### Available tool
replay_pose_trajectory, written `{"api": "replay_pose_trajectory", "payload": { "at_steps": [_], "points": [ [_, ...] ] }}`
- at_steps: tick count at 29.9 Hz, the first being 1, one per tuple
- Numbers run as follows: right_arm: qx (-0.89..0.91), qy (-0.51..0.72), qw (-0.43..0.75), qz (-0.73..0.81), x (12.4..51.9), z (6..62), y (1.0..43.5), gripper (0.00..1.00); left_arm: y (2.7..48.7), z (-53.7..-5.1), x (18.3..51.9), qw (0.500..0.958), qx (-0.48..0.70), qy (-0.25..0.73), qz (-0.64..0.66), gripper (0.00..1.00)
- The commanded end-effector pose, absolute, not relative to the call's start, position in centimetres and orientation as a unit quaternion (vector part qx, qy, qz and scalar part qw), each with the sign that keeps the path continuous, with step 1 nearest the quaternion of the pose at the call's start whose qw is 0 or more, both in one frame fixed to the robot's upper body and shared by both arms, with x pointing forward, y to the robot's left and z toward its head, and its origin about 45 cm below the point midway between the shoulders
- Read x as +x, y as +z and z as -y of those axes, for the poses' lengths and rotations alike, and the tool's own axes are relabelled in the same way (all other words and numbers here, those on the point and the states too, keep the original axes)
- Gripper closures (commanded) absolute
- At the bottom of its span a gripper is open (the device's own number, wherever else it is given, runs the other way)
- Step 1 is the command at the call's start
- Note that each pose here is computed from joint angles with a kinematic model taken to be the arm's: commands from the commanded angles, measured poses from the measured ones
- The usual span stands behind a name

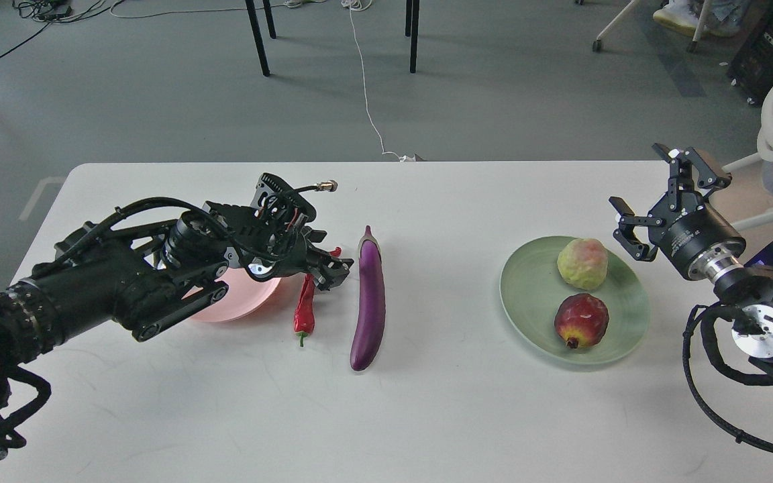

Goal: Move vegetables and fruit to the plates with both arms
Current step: 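Move the left gripper down onto the red chili pepper and grasp it, then lift the chili pepper and drop it onto the pink plate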

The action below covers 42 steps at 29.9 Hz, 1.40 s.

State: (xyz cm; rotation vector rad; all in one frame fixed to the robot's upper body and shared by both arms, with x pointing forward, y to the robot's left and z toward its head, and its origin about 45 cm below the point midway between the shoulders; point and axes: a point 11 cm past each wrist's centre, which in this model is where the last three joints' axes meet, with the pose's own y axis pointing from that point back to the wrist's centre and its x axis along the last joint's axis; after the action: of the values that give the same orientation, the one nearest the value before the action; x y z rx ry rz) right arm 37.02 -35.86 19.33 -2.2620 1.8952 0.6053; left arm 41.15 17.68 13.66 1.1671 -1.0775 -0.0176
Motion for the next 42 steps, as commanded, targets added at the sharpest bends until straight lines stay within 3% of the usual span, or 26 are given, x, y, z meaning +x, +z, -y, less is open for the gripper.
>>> {"api": "replay_pose_trajectory", "payload": {
  "at_steps": [1,5,19,21,23,25,29,33,36,42],
  "points": [
    [-0.750,0.202,0.064,-0.627,37.0,35.8,19.3,0.03,12.9,-18.0,41.1,0.697,0.533,-0.012,0.480,0.67],
    [-0.750,0.201,0.064,-0.627,37.0,35.8,19.3,0.03,12.6,-18.2,41.0,0.697,0.534,-0.012,0.479,0.74],
    [-0.750,0.202,0.065,-0.626,37.0,35.6,19.3,0.03,11.7,-18.3,40.2,0.708,0.529,-0.009,0.468,0.73],
    [-0.750,0.202,0.065,-0.626,37.0,35.6,19.3,0.03,11.7,-18.2,40.2,0.708,0.528,-0.010,0.469,0.76],
    [-0.750,0.201,0.066,-0.627,37.0,35.7,19.3,0.03,11.7,-18.1,40.2,0.708,0.528,-0.009,0.469,0.92],
    [-0.749,0.201,0.065,-0.627,37.0,35.7,19.3,0.03,11.9,-18.1,40.3,0.709,0.527,-0.004,0.469,0.94],
    [-0.749,0.201,0.065,-0.628,37.0,35.8,19.3,0.03,13.4,-17.1,40.5,0.727,0.503,0.017,0.467,0.94],
    [-0.749,0.200,0.065,-0.628,37.0,35.8,19.3,0.03,18.1,-16.7,42.1,0.747,0.472,0.061,0.465,0.93],
    [-0.749,0.200,0.065,-0.628,37.0,35.8,19.3,0.03,20.1,-18.5,42.8,0.742,0.476,0.077,0.466,0.93],
    [-0.749,0.200,0.065,-0.628,37.0,35.8,19.3,0.03,19.9,-27.3,42.6,0.717,0.536,0.103,0.434,0.90]
  ]
}}
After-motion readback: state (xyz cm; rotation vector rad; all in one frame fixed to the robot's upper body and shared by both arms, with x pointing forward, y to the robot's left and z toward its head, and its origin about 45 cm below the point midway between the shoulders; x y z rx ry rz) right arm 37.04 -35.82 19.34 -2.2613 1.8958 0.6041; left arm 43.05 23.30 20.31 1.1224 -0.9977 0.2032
